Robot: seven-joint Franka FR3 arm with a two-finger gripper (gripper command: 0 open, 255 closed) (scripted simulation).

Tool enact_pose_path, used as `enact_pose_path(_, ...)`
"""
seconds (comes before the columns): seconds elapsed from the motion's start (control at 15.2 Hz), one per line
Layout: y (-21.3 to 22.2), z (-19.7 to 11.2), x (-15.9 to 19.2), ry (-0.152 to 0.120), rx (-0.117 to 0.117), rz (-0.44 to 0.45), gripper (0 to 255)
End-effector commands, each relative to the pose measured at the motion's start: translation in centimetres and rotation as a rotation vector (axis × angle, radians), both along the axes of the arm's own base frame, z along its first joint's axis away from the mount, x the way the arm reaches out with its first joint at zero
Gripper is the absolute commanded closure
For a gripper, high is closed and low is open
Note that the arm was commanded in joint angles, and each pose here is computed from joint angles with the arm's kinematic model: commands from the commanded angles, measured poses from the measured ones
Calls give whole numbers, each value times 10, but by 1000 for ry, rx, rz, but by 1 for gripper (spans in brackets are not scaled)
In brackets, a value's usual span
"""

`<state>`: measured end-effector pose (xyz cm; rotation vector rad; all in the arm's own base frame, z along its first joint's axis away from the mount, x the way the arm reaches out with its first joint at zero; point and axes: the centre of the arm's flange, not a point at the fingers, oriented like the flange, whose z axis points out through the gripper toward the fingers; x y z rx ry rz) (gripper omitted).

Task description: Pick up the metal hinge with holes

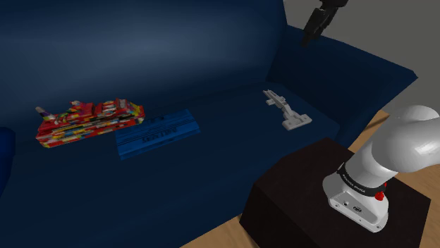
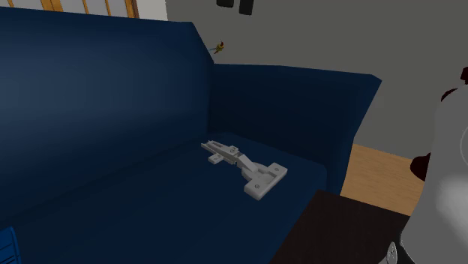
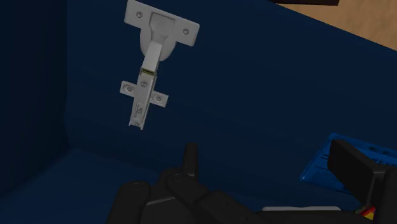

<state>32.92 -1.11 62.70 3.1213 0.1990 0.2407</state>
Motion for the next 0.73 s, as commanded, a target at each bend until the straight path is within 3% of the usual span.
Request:
enact_pose_path(0.0,0,0,0,0,0,0,0)
enact_pose_path(0.66,-61,-110,49,41,40,-121,0)
